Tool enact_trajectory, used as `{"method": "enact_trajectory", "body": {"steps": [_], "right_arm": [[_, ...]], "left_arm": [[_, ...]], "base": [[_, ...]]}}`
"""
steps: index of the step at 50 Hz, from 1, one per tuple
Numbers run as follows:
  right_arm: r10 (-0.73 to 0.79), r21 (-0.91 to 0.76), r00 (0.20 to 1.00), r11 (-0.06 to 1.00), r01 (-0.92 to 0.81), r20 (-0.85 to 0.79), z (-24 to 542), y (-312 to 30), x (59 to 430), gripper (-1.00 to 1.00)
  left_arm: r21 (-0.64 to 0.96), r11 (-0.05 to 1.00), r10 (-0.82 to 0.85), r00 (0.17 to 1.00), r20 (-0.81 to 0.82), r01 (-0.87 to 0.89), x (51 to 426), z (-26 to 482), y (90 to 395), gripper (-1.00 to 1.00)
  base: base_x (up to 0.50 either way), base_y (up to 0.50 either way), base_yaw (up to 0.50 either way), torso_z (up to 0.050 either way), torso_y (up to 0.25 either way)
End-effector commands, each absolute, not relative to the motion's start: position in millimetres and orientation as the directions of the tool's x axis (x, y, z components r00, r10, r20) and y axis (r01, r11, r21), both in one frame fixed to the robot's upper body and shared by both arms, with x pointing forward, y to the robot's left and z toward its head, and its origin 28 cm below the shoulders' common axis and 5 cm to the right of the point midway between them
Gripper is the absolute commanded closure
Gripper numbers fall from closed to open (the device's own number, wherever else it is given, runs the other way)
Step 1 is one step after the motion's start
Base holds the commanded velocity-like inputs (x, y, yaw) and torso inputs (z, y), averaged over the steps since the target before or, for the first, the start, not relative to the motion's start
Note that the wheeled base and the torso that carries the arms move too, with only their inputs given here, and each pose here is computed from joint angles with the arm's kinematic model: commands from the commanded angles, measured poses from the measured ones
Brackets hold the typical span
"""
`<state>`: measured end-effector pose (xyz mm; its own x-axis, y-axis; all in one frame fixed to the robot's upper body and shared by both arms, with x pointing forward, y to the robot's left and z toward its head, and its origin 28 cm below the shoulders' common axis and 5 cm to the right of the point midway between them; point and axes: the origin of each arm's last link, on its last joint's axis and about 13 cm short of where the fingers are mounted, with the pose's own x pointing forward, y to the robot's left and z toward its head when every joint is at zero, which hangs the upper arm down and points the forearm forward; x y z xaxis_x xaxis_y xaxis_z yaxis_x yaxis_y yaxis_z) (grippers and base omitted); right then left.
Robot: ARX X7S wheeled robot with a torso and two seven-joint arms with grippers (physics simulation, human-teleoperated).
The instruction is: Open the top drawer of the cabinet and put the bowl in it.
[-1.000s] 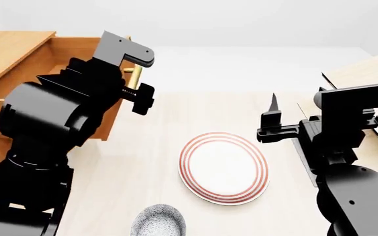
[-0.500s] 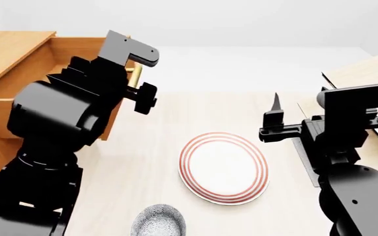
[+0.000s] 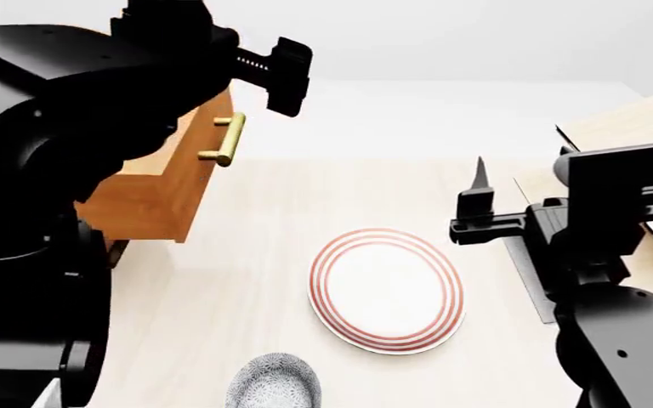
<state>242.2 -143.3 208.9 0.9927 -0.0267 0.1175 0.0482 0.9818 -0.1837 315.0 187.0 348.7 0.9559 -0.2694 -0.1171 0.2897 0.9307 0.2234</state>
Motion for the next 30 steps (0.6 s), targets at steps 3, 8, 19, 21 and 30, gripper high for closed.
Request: {"method": "enact_trajectory", "body": {"steps": [3, 8, 19, 21, 30], "right_arm": [[-0.031, -0.185, 0.991, 0.981, 0.055, 0.132, 214, -144, 238, -1.00], [-0.036, -0.184, 0.990, 0.981, 0.061, 0.136, 215, -145, 236, -1.00], [-0.045, -0.182, 0.989, 0.981, 0.070, 0.141, 215, -147, 235, -1.00], [-0.046, -0.182, 0.989, 0.981, 0.072, 0.142, 216, -147, 235, -1.00], [-0.047, -0.181, 0.989, 0.981, 0.072, 0.141, 215, -146, 235, -1.00]], "left_arm": [[0.289, 0.853, -0.440, 0.897, -0.049, 0.435, 265, 345, 181, -1.00], [0.308, 0.810, -0.508, 0.859, -0.057, 0.499, 246, 329, 175, -1.00], [0.306, 0.751, -0.597, 0.800, -0.066, 0.586, 220, 301, 171, -1.00], [0.310, 0.744, -0.600, 0.796, -0.080, 0.592, 218, 295, 172, -1.00], [0.318, 0.704, -0.627, 0.766, -0.142, 0.635, 204, 267, 171, -1.00]], "base": [[0.00, 0.00, 0.00, 0.000, 0.000], [0.00, 0.00, 0.00, 0.000, 0.000], [0.00, 0.00, 0.00, 0.000, 0.000], [0.00, 0.00, 0.00, 0.000, 0.000], [0.00, 0.00, 0.00, 0.000, 0.000]]}}
